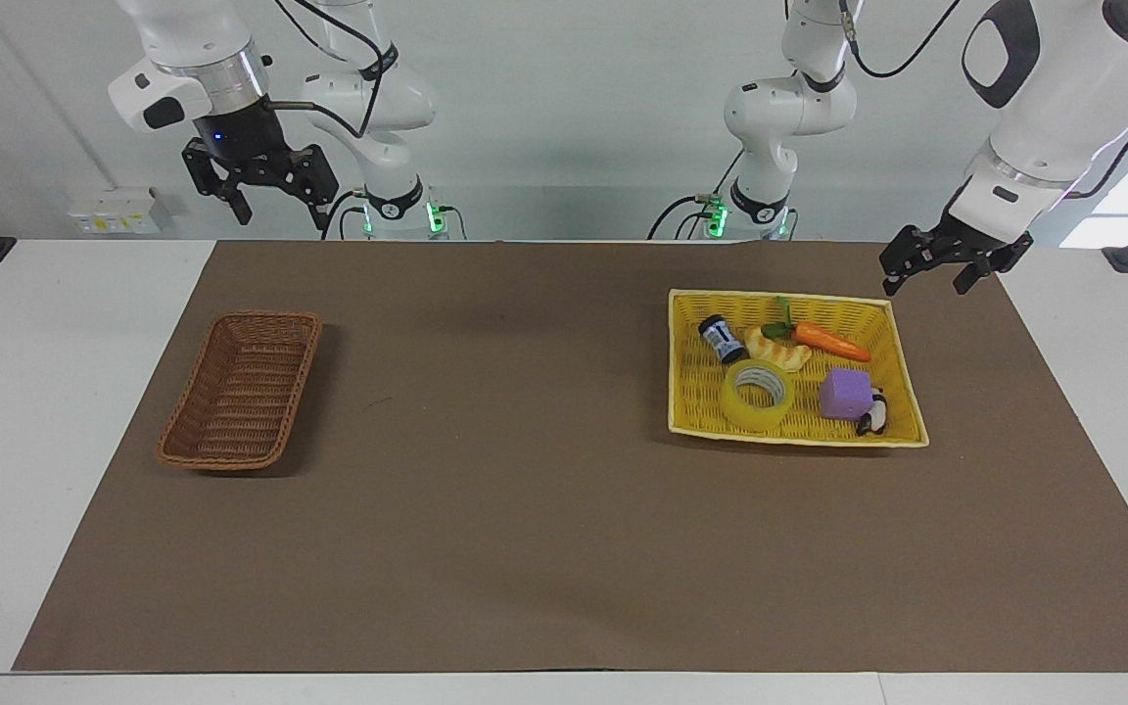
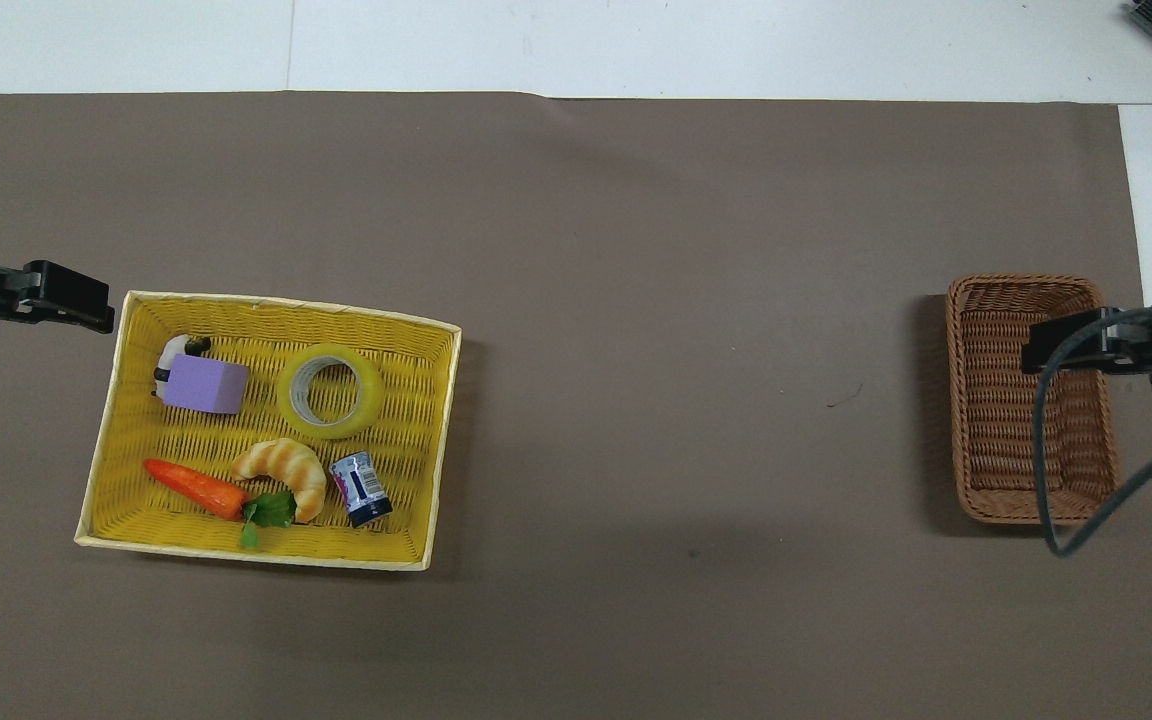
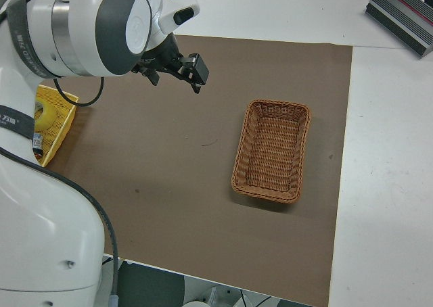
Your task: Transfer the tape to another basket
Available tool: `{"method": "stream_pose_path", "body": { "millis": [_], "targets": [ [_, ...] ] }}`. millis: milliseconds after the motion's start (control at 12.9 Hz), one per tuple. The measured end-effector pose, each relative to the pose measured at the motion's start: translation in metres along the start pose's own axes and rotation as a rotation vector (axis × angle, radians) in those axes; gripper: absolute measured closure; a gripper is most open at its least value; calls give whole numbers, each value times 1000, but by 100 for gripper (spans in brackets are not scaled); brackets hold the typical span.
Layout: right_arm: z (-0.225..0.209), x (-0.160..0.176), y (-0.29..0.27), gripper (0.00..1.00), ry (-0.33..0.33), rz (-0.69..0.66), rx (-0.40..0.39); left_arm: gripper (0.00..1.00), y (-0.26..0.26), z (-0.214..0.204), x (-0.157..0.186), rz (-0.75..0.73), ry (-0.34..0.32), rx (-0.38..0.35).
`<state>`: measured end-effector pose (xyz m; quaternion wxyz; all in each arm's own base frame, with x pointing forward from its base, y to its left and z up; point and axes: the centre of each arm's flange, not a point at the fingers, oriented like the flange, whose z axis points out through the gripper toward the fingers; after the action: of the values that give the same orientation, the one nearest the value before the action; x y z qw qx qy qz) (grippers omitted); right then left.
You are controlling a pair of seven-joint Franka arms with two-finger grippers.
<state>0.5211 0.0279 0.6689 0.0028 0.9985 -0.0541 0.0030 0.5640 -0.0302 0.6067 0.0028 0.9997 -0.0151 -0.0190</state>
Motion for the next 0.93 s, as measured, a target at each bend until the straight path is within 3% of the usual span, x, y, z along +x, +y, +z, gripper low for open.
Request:
{"method": "stream_pose_path", "body": {
  "millis": [931],
  "targets": [
    [1, 1, 3, 0, 0, -29, 0, 0, 0, 6, -5, 79, -12, 2]
  ]
}}
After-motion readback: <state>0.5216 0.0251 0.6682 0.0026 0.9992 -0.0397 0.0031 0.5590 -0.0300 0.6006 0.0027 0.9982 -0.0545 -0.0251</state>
